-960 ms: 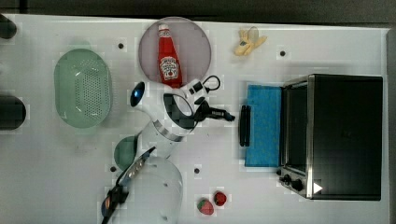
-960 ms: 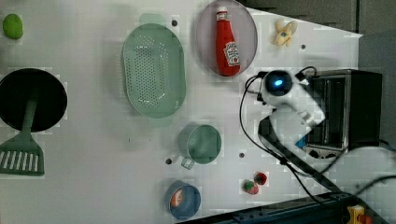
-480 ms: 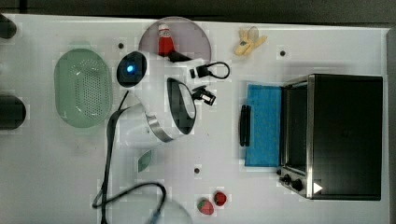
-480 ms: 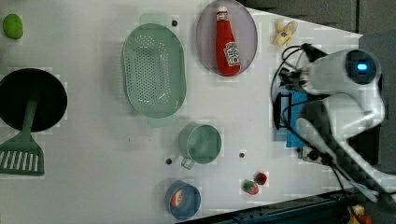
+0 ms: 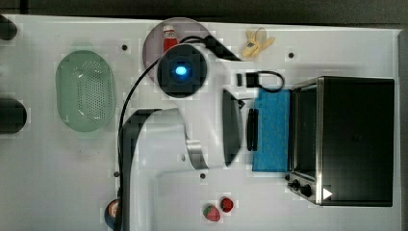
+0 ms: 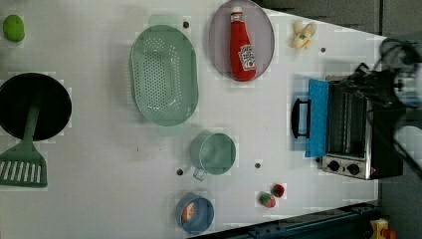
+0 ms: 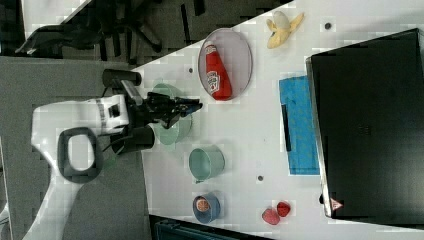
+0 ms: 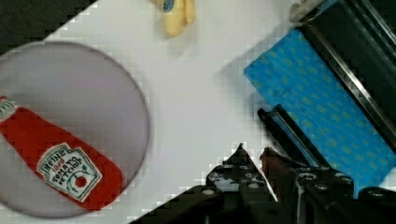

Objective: Flap open oven.

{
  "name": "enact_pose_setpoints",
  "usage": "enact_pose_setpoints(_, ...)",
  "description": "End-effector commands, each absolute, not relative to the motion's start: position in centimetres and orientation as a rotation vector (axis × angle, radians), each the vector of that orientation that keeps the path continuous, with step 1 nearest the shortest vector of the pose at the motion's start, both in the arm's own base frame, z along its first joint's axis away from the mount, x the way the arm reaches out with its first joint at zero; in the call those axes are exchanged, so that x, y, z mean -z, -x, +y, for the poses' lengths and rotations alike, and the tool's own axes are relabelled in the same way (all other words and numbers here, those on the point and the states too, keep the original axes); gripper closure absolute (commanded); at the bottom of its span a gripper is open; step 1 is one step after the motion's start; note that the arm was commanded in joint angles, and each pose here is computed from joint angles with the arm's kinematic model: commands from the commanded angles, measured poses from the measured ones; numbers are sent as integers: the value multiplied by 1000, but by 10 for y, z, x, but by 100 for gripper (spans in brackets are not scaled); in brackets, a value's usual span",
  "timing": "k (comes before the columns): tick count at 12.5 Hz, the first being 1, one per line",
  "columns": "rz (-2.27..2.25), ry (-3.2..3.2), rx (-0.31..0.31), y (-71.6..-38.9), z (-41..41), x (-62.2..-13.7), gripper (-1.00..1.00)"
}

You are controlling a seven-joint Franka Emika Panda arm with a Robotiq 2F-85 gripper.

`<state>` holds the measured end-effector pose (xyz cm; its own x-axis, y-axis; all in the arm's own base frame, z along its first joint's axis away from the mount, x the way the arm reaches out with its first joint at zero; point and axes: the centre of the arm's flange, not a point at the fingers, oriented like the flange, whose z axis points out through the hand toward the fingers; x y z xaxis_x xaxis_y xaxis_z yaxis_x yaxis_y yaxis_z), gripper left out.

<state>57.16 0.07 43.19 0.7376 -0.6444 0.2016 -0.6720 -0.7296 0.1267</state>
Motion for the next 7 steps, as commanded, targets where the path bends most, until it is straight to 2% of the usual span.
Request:
enact_pose_setpoints(1, -1174, -2775, -152, -555, -8, -463, 65)
enact_pose_setpoints(4, -1307, -2840, -28, -532, -8, -496, 65)
enact_pose_setpoints(7, -1330, -2890, -75, -515, -13, -534, 65)
